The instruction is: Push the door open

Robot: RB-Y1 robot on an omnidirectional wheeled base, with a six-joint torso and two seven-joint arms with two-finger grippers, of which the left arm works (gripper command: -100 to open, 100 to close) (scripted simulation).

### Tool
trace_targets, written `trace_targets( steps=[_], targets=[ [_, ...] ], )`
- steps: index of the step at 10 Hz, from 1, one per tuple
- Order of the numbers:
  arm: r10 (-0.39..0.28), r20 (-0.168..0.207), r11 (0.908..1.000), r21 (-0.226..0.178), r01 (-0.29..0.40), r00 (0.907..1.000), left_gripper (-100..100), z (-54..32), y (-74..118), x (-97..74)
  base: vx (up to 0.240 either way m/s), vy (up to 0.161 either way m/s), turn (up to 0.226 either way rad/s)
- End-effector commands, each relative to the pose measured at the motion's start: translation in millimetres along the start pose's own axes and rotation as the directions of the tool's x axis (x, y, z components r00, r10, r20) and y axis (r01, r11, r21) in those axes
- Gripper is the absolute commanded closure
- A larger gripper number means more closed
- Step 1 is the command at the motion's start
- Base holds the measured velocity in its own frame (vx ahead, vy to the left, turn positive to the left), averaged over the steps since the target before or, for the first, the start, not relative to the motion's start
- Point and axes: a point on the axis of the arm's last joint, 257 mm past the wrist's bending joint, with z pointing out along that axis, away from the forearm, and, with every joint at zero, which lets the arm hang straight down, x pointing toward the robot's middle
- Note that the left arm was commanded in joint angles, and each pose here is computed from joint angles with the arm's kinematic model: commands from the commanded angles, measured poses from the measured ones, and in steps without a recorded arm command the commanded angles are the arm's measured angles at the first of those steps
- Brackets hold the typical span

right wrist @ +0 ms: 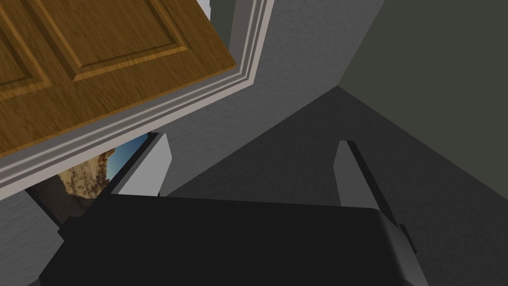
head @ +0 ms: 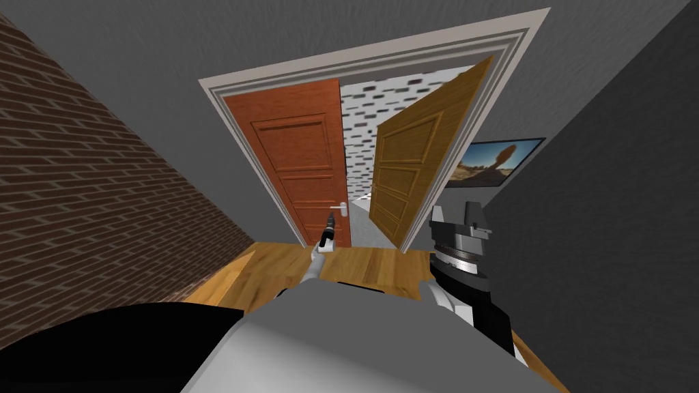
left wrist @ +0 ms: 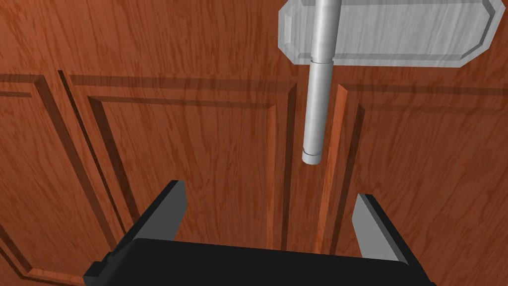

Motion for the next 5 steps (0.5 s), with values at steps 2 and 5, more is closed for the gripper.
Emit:
trace_targets(
  steps=[2, 5],
  targets=[
    [-0.018, -0.012, 0.9987, -0.049, 0.018, 0.9998, -100, 4.1, 16.2, 14.9, 0.042, 0.106, -0.14],
    [-0.028, -0.019, 0.9971, -0.071, 0.026, 0.9994, -100, 5.2, 24.3, 22.9, 0.04, 0.08, -0.066]
  ],
)
